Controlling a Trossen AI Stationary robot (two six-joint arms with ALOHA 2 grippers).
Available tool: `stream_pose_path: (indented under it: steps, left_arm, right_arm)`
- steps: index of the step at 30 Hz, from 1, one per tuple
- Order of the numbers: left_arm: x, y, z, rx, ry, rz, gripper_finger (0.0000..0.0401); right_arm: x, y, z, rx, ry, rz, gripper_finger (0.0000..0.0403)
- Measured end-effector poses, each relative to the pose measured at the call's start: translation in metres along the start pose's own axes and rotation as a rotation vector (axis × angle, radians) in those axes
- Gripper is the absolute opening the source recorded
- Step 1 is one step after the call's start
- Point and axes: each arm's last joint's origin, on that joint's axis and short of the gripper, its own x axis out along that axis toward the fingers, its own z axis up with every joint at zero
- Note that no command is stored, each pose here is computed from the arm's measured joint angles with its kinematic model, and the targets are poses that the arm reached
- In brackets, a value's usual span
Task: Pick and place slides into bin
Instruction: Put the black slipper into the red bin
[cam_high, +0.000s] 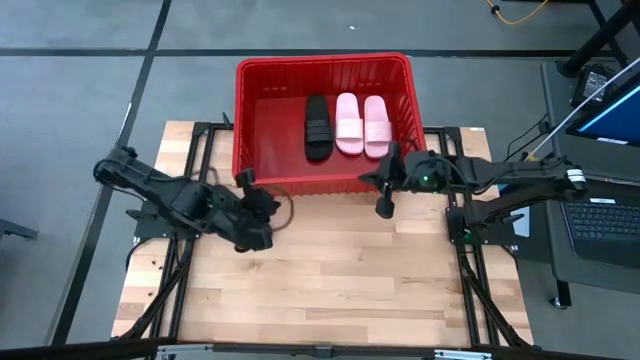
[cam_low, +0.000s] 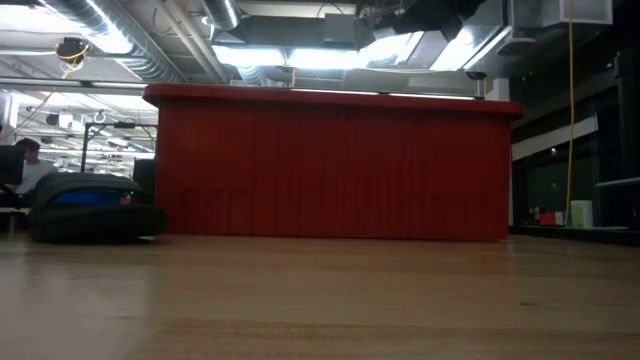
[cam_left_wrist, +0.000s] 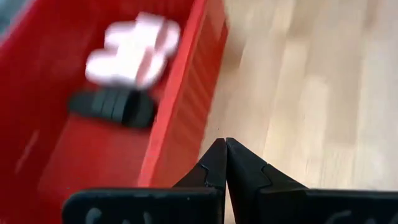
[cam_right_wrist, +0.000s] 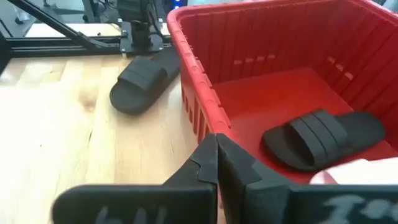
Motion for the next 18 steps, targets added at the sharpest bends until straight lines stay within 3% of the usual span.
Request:
stream_pose_path:
  steps: [8,11,18]
  left_arm:
    - [0.008,-0.021,0.006,-0.139,0.395,0.037,0.0002]
    - [0.016,-0.032,0.007,-0.164,0.45,0.0,0.0001]
    - [0.036,-0.044,-0.002,-0.229,0.525,0.072,0.0003]
  right_arm:
    - [0.004,0.001,-0.003,0.009,-0.059,0.002,0.0006]
    - [0.005,0.001,-0.002,-0.01,-0.073,0.002,0.0006]
    - [0.005,0.001,-0.002,-0.017,-0.076,0.002,0.0007]
